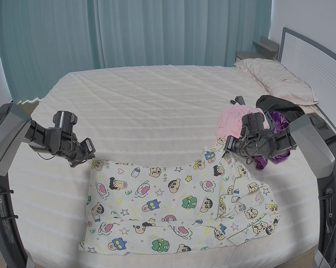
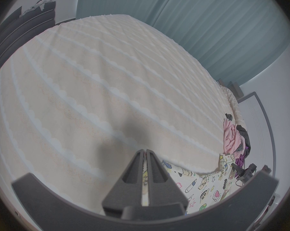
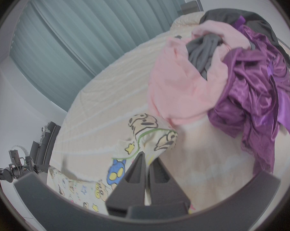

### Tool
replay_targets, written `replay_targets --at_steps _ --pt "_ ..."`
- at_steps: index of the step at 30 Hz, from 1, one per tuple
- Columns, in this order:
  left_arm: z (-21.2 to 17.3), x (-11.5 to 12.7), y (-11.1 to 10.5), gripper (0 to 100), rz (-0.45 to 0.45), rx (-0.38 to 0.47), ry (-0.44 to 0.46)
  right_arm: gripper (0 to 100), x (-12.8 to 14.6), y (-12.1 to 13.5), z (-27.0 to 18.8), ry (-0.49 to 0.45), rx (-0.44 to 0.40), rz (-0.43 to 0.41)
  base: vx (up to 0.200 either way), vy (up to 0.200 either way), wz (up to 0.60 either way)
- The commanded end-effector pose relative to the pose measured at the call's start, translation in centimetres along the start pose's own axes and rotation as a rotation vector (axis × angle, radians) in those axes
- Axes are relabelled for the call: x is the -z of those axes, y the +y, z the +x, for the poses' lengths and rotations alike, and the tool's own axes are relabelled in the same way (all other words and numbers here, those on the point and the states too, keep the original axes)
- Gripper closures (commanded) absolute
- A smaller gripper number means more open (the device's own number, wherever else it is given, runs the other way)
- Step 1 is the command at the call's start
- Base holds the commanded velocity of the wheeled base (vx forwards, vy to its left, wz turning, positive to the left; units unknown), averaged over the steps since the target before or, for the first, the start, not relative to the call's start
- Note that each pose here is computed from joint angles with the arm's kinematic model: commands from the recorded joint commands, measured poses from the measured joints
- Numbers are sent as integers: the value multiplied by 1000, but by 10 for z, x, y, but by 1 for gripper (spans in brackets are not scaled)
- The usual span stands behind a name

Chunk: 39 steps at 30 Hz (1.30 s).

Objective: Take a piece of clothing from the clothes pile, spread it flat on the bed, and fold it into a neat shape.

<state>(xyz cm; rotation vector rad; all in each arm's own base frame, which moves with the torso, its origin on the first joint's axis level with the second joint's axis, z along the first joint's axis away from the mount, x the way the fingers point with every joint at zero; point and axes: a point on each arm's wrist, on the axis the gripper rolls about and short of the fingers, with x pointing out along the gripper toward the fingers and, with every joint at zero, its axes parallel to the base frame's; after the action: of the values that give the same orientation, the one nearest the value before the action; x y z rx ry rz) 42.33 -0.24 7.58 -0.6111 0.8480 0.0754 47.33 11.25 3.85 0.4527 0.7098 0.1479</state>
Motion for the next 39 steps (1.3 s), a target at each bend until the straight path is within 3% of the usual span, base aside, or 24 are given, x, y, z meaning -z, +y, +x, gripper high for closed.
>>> replay_targets --at_steps 1,16,17,24,27,39 --pt "-2 -4 -1 100 -14 5 -15 100 -7 3 -5 -49 -20 6 0 0 0" --pt "14 -2 5 100 -20 -7 14 100 5 -3 1 -32 -10 5 0 0 0" --pt "18 -1 7 0 -23 -5 21 100 5 -3 0 -29 -8 5 0 0 0" --pt "39 7 15 0 -21 16 72 100 10 -5 -3 -13 1 6 0 0 0" --pt "49 11 17 0 -20 69 120 100 11 -5 -4 -9 4 9 0 0 0" --pt "72 19 19 0 42 115 142 100 15 -4 -5 -1 8 7 0 0 0"
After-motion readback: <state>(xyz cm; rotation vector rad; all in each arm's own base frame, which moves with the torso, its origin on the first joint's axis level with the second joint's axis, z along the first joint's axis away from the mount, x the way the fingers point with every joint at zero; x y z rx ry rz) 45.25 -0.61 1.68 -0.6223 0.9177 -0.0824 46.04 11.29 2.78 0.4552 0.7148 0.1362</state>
